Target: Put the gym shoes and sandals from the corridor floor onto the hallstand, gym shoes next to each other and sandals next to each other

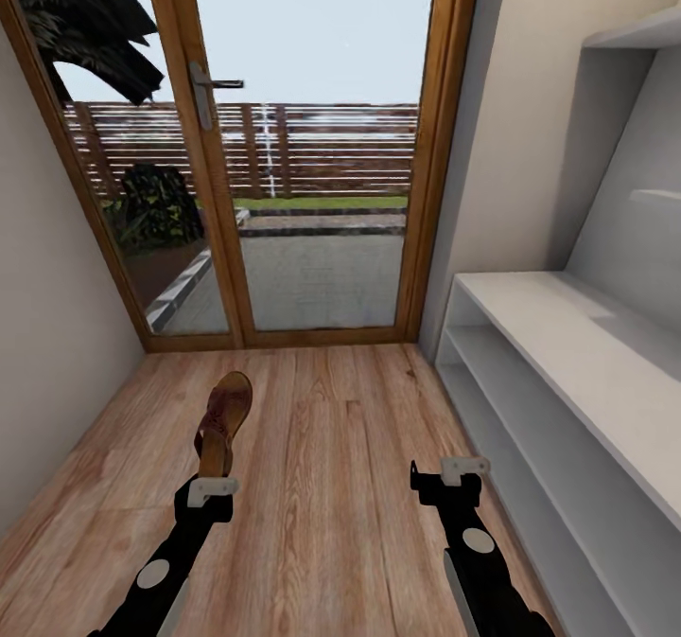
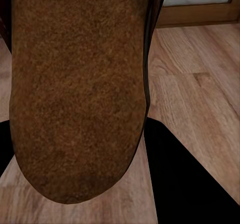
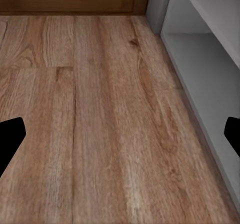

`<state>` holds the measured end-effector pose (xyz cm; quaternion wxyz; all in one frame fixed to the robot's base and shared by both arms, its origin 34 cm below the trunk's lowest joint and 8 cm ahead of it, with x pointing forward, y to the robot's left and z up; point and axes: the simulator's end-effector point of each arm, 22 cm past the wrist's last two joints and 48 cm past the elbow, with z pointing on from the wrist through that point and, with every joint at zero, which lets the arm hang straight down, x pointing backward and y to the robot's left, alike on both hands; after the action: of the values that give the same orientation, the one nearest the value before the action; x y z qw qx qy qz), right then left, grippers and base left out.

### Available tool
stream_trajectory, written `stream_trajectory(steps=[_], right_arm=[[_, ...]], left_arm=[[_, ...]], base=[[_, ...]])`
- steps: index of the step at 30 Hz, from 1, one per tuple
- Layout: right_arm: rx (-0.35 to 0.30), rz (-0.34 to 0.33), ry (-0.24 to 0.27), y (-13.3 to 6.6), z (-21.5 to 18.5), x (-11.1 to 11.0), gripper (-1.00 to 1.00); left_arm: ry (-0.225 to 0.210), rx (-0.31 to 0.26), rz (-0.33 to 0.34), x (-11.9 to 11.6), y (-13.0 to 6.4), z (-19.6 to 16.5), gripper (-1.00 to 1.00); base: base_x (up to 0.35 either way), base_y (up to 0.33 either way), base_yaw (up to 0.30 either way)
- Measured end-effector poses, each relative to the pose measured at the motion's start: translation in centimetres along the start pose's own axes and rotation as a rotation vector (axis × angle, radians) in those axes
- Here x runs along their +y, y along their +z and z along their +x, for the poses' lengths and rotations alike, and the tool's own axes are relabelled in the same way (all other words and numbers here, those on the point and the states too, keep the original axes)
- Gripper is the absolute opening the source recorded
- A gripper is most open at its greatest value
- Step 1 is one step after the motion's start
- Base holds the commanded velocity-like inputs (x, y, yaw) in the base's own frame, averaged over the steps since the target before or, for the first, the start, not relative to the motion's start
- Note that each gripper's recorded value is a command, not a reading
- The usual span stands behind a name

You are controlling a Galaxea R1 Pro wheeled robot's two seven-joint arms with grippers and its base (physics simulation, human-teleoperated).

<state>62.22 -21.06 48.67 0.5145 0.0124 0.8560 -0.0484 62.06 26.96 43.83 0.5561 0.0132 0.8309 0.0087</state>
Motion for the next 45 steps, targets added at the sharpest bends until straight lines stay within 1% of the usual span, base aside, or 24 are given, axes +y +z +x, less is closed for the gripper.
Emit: stream_trajectory(steps=[10,19,34,45], right_arm=[[-0.001,0.000,0.000,-0.02,-0.05,0.00,1.00],[-0.001,-0.001,0.000,-0.01,-0.05,0.01,1.00],[0.000,-0.006,-0.002,-0.06,-0.03,0.30,1.00],[0.000,-0.007,-0.002,-0.06,-0.03,0.34,1.00]], left_arm=[[0.000,0.001,0.000,0.00,-0.01,0.01,-1.00],[0.000,0.000,0.000,0.00,-0.01,0.01,-1.00],[-0.001,0.000,0.000,-0.03,-0.03,-0.01,-1.00],[-0.001,-0.001,0.001,-0.06,-0.02,-0.03,-1.00]], base=[[0.124,-0.110,0.000],[0.065,-0.024,0.000],[0.318,-0.007,0.000],[0.289,-0.154,0.000]])
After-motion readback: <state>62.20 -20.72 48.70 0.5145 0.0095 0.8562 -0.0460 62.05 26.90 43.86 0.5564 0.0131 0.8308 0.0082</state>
